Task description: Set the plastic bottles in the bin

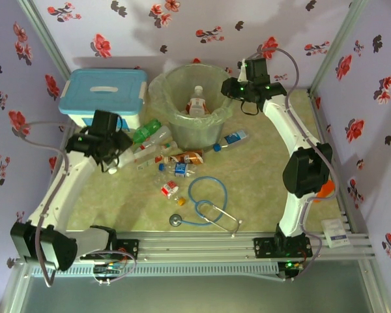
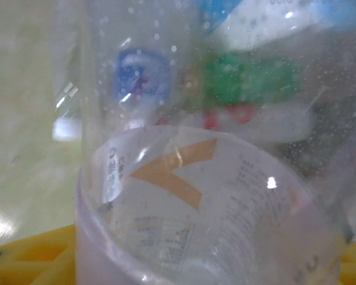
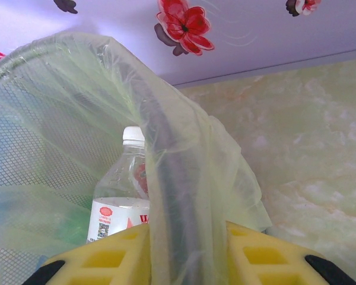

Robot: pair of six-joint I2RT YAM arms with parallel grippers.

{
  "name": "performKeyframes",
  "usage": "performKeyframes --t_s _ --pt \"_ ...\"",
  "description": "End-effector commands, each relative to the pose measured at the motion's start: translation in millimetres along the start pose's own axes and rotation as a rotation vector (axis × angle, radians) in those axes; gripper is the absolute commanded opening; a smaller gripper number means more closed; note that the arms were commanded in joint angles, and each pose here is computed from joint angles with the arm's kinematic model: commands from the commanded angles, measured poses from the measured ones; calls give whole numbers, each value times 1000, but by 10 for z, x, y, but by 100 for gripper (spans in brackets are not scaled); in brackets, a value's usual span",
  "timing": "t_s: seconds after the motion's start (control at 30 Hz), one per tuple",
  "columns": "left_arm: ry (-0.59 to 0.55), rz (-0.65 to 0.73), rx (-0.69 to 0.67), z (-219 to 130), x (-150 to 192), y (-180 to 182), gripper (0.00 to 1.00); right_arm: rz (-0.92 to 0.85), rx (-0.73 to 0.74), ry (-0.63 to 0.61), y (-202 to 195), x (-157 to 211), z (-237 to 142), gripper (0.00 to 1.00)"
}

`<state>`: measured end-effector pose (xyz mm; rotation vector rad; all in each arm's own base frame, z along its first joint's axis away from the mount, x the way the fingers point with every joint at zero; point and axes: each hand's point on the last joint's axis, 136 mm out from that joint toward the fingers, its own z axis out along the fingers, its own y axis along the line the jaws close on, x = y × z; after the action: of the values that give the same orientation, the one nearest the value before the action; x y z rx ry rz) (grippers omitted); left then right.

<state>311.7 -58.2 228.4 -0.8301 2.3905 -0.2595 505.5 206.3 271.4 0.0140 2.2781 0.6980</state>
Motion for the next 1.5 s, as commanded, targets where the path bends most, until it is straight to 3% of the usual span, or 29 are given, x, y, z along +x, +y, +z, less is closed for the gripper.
performKeyframes --t_s 0.0,0.23,0.37,0.57,0.77,0.93,1.27,1.47 --pt "-126 123 77 -178 -378 -432 43 -18 -2 53 73 193 -59 32" --pt "-244 234 299 -615 -803 -1490 34 -29 5 40 107 158 -101 32" --pt "-283 355 415 -841 -789 -2133 34 -30 13 42 93 168 -89 32" --pt "-264 495 434 -642 -619 -2713 36 -34 15 45 92 179 -77 32" --pt "-145 546 338 -218 -357 -2742 40 -49 34 48 57 189 -91 32" --pt "-117 534 334 -122 -226 -2679 43 -50 35 52 47 199 -69 32" --pt "-85 539 336 -66 -116 -2594 76 -47 34 60 37 219 -34 32" --pt "-130 589 375 -224 -205 -2680 86 -47 35 60 38 218 -40 32"
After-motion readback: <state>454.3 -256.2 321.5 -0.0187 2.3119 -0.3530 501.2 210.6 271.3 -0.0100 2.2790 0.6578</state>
